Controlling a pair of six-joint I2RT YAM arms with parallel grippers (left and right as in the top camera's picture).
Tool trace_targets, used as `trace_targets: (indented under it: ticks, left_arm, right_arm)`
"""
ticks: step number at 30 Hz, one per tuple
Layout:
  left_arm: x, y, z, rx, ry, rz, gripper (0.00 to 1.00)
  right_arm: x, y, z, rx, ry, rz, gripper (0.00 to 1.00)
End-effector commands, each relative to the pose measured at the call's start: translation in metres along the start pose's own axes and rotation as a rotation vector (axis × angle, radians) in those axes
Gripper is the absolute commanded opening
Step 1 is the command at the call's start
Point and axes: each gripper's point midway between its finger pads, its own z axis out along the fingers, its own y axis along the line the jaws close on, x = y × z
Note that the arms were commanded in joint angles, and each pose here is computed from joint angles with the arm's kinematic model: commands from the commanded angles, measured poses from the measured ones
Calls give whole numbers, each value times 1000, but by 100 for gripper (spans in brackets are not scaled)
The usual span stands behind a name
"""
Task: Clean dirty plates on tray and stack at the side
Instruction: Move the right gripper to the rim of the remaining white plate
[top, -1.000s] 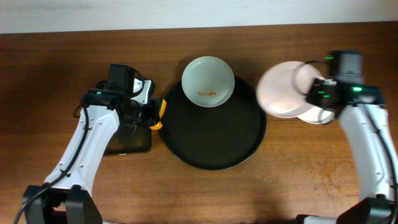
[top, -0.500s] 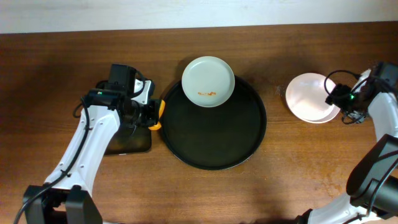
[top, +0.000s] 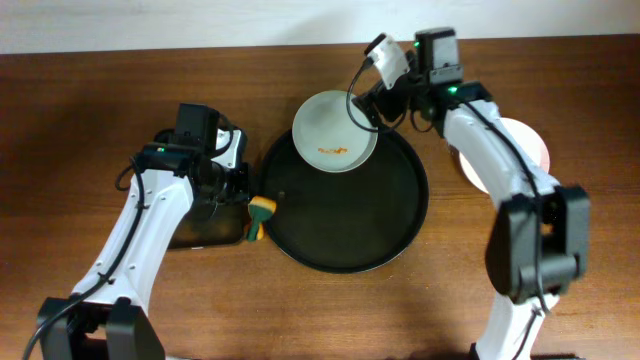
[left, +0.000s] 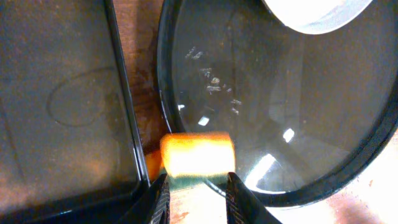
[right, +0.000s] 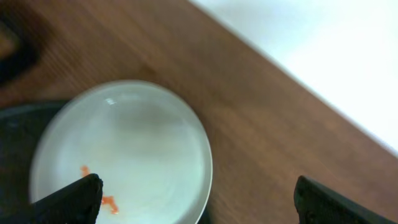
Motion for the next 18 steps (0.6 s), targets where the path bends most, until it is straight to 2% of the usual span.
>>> trace_targets:
  ticks: [1,5,8,9,10,11,13,15,18]
  left_arm:
    - [2,3,-1,-26,-7,5,28]
    - [1,9,-2,-57,-10,4,28]
    - [1,9,-2,-57,-10,4,28]
    - [1,9,-2,-57,-11,4,28]
    - [1,9,-2,-57,-11,4,28]
    - [1,9,-2,-57,-11,4,28]
    - [1,9,-2,-57,-11,4,28]
    - [1,9,-2,-57,-11,4,28]
    - [1,9,-2,-57,-11,4,28]
  right_arm:
    - [33,-5,46,-40,8,6,99]
    - [45,10,80,-145,-62,12,100]
    - [52,15,89,-164,-60,16,78]
    - [53,15,89,-165,-58,17,63]
    - [53,15,89,-164,-58,19,53]
    - [51,14,88,-163,-61,19,38]
    - [45,11,85,-156,-72,14,23]
    - [30,5,75,-137,-100,2,4]
    - [-3,-2,43,-97,-140,-23,4]
